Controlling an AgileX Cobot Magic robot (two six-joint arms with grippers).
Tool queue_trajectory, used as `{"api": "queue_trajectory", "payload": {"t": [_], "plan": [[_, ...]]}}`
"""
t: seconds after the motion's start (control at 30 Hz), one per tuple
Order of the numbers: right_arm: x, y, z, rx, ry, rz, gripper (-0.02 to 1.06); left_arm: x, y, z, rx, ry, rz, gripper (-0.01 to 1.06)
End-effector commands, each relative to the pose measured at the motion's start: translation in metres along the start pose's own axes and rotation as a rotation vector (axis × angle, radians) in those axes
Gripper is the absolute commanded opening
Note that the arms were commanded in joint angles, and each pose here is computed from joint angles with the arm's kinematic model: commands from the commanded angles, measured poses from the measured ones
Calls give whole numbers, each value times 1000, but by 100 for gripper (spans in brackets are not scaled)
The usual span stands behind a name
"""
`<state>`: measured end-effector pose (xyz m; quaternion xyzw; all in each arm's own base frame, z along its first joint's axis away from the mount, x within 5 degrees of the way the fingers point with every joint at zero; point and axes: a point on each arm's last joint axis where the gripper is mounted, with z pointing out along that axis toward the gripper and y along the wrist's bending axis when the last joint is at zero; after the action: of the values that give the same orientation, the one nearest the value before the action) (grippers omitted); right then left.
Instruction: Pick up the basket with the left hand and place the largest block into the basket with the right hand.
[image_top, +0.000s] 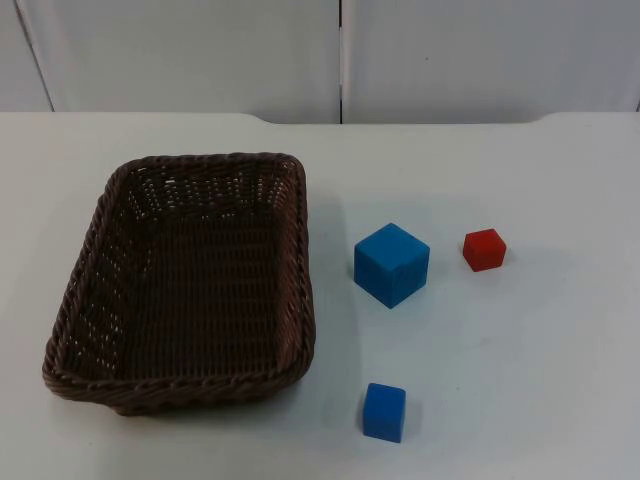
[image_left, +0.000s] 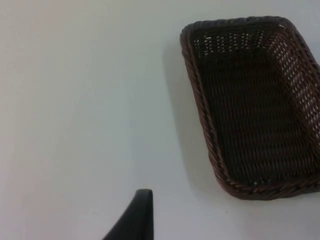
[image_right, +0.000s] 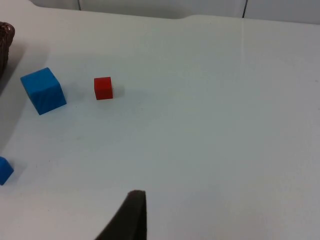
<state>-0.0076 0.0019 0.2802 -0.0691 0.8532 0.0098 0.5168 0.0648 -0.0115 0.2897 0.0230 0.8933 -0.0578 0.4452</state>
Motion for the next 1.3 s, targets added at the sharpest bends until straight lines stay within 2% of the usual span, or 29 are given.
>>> {"api": "queue_trajectory", "payload": {"t": [0.0,0.57,1.03,1.27], "plan": [[0,0,0,10,-8,-8,105,-9,-2,11,37,12,-1,105],[0,0,0,10,-8,-8,105,-29,-2,85,170,172,-8,105],[0,0,0,10,-8,-8,105,-31,2,119,179,212,-42,105],[0,0,0,10,-8,-8,105,-51,6,141,176,242,-49,105]]}}
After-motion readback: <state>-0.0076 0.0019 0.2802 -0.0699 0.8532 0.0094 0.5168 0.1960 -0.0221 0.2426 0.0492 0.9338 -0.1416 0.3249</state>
